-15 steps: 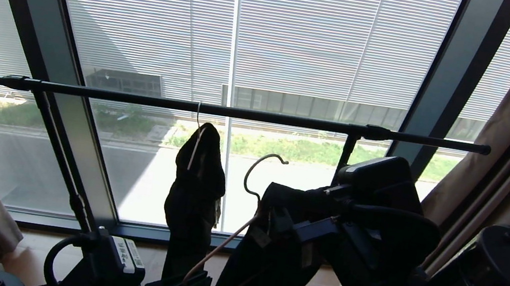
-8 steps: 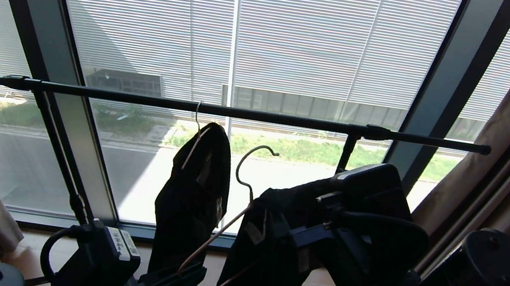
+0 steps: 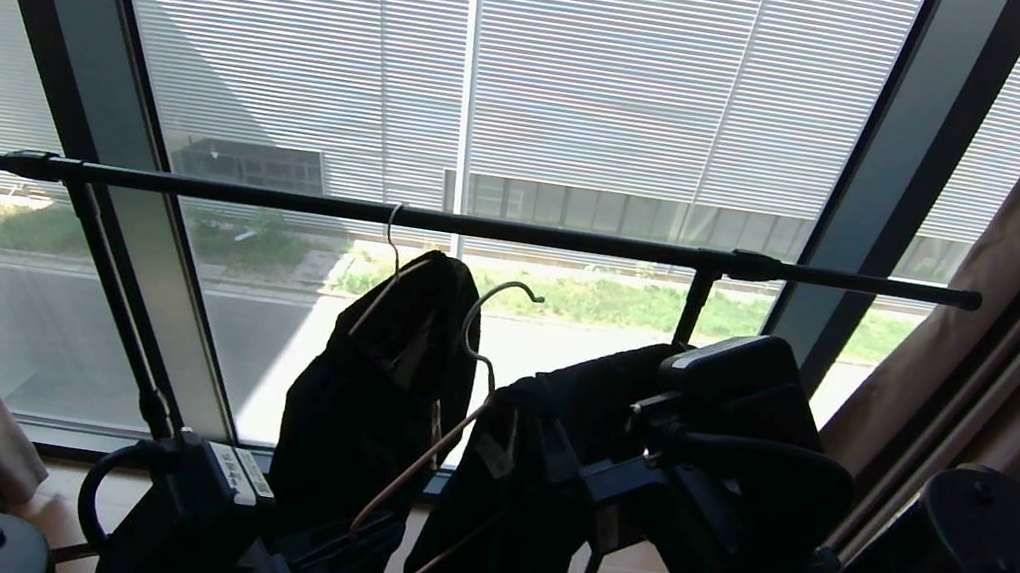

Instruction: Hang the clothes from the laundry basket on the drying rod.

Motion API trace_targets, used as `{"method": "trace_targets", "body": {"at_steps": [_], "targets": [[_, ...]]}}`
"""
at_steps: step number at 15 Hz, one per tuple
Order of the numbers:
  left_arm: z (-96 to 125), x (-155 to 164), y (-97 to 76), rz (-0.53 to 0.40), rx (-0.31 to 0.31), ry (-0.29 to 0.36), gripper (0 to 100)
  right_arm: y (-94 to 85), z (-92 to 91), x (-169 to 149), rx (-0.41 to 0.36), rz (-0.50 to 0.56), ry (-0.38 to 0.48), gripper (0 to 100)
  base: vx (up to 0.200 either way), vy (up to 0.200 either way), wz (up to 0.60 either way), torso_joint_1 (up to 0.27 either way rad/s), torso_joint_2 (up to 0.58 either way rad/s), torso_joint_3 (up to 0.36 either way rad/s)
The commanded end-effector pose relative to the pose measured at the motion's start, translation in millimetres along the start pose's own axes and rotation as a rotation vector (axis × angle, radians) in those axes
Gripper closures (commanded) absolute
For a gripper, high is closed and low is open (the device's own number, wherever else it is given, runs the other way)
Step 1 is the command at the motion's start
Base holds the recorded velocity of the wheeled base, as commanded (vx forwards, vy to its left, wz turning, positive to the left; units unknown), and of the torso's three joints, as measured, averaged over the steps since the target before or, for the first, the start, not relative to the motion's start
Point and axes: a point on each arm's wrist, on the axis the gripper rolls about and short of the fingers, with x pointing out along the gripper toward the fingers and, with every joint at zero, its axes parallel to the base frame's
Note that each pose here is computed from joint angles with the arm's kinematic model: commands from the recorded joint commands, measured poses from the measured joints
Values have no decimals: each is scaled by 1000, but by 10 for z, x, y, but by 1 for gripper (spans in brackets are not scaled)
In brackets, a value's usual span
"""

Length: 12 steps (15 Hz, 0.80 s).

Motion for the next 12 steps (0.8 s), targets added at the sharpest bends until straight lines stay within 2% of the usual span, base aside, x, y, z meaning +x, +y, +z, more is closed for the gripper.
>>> {"method": "trace_targets", "body": {"at_steps": [1, 12], "targets": [[3, -1, 6, 3, -1, -2, 100, 3, -6, -1, -2, 1, 2, 0, 0, 0, 0, 0, 0, 0], [6, 1, 59, 30, -5, -3, 100, -2, -24, -12, -8, 4, 6, 0, 0, 0, 0, 0, 0, 0]]}}
